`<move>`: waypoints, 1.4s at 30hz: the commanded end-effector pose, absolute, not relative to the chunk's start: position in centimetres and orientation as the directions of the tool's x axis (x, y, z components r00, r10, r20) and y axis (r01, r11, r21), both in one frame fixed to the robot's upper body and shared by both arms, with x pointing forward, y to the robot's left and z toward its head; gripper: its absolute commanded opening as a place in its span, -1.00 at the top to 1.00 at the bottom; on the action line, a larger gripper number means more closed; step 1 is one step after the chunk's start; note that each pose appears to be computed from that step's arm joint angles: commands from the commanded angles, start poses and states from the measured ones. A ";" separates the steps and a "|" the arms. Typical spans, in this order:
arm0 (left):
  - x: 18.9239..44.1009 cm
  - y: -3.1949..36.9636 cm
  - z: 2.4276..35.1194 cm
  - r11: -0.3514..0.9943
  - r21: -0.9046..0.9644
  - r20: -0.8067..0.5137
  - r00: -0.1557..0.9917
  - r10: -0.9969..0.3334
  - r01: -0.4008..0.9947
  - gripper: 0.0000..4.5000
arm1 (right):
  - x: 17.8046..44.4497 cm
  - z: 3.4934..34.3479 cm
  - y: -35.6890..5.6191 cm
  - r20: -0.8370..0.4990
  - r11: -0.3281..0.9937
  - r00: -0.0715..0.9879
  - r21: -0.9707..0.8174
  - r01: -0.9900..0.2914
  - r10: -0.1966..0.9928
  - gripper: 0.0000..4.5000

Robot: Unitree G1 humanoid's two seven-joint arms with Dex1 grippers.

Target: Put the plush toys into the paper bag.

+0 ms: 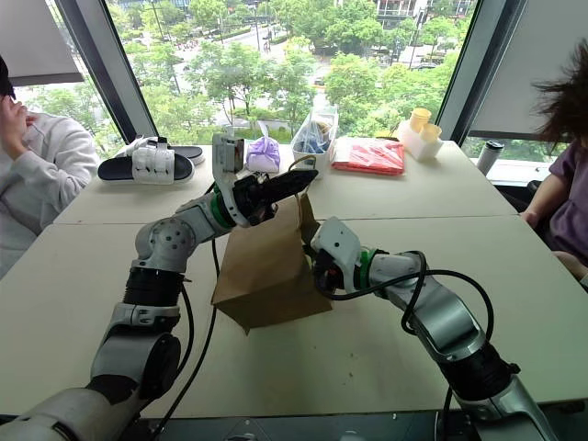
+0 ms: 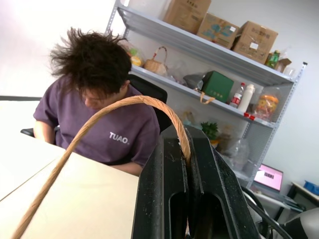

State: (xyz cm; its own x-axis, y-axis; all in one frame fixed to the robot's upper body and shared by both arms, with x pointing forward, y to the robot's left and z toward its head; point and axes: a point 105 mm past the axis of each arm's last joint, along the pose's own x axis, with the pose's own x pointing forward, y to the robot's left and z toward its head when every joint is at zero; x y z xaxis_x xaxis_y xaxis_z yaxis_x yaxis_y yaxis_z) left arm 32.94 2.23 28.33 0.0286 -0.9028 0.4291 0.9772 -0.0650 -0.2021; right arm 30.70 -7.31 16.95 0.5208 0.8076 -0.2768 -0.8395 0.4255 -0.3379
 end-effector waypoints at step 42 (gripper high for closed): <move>30.9 4.1 29.2 -0.097 -0.162 0.431 -0.019 -0.902 0.982 1.00 | 30.2 11.1 -18.7 -0.100 0.765 0.878 0.544 -0.345 0.467 -0.98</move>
State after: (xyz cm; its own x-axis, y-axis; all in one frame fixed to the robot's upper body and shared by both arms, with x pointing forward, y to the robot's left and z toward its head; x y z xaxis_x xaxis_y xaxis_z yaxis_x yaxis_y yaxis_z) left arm 31.70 4.10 28.12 0.0236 -0.9069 0.4206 0.9748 -0.0725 -0.2111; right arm 30.32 -19.77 11.37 0.8953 0.4332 -0.1036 -0.3240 0.7929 0.5161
